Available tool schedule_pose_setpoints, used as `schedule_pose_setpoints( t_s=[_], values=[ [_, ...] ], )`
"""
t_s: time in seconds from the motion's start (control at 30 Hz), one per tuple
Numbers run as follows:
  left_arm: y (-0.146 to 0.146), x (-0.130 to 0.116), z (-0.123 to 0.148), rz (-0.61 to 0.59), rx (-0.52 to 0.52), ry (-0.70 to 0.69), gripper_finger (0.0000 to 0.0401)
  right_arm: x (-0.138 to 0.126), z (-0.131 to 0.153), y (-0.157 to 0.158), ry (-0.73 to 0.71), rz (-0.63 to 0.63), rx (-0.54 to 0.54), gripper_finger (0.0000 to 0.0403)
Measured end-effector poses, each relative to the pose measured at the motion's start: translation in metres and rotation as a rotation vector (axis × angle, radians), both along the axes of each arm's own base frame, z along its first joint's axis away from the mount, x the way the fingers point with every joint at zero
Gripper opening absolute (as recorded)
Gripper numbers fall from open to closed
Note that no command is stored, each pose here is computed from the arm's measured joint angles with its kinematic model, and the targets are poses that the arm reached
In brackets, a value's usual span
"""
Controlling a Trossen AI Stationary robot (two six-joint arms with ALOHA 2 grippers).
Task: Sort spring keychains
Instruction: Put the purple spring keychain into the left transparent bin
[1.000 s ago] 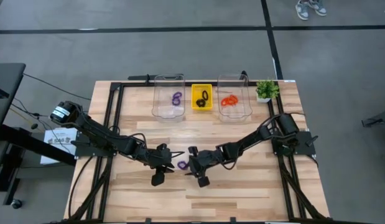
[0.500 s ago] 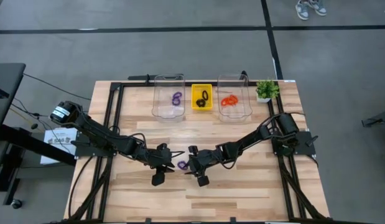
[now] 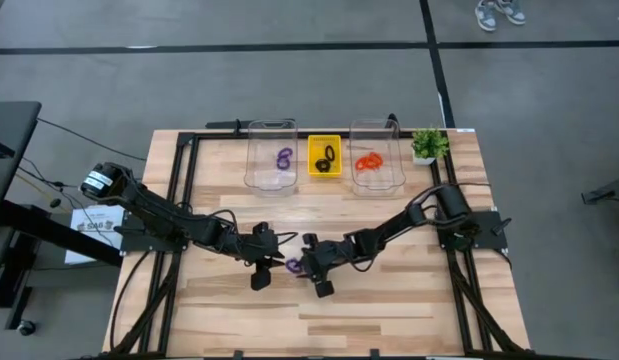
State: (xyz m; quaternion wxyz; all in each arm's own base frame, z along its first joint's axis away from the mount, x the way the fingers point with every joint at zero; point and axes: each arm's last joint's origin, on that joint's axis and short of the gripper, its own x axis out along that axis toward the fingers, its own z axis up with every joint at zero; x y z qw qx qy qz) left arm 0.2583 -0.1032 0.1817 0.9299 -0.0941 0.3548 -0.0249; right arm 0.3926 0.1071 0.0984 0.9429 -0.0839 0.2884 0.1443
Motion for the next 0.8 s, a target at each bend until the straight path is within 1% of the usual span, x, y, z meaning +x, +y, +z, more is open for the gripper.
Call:
schedule_pose_setpoints(
  t_s=[0.07, 0.2, 0.33, 0.47, 0.6, 0.7, 0.8],
  values=[
    [0.000, 0.000, 0.000, 0.000, -0.001, -0.002, 0.0086, 0.003, -0.013, -0.005, 0.006, -0.020, -0.008, 0.0129],
    [0.000, 0.000, 0.000, 0.000, -0.002, -0.004, 0.0086, 0.008, -0.029, -0.015, 0.009, -0.054, 0.007, 0.0129],
    [0.000, 0.000, 0.000, 0.000, -0.002, -0.005, 0.0086, 0.011, -0.035, -0.023, 0.030, -0.081, 0.032, 0.0129],
    [0.000, 0.000, 0.000, 0.000, -0.003, -0.006, 0.0086, 0.011, -0.036, -0.024, 0.038, -0.086, 0.030, 0.0123],
    [0.000, 0.000, 0.000, 0.000, -0.003, -0.006, 0.0086, 0.010, -0.036, -0.022, 0.037, -0.090, 0.022, 0.0100],
    [0.000, 0.000, 0.000, 0.000, -0.003, -0.006, 0.0086, 0.010, -0.035, -0.022, 0.035, -0.091, 0.022, 0.0073],
    [0.000, 0.000, 0.000, 0.000, -0.003, -0.006, 0.0086, 0.009, -0.028, -0.022, 0.038, -0.094, 0.020, 0.0042]
  ],
)
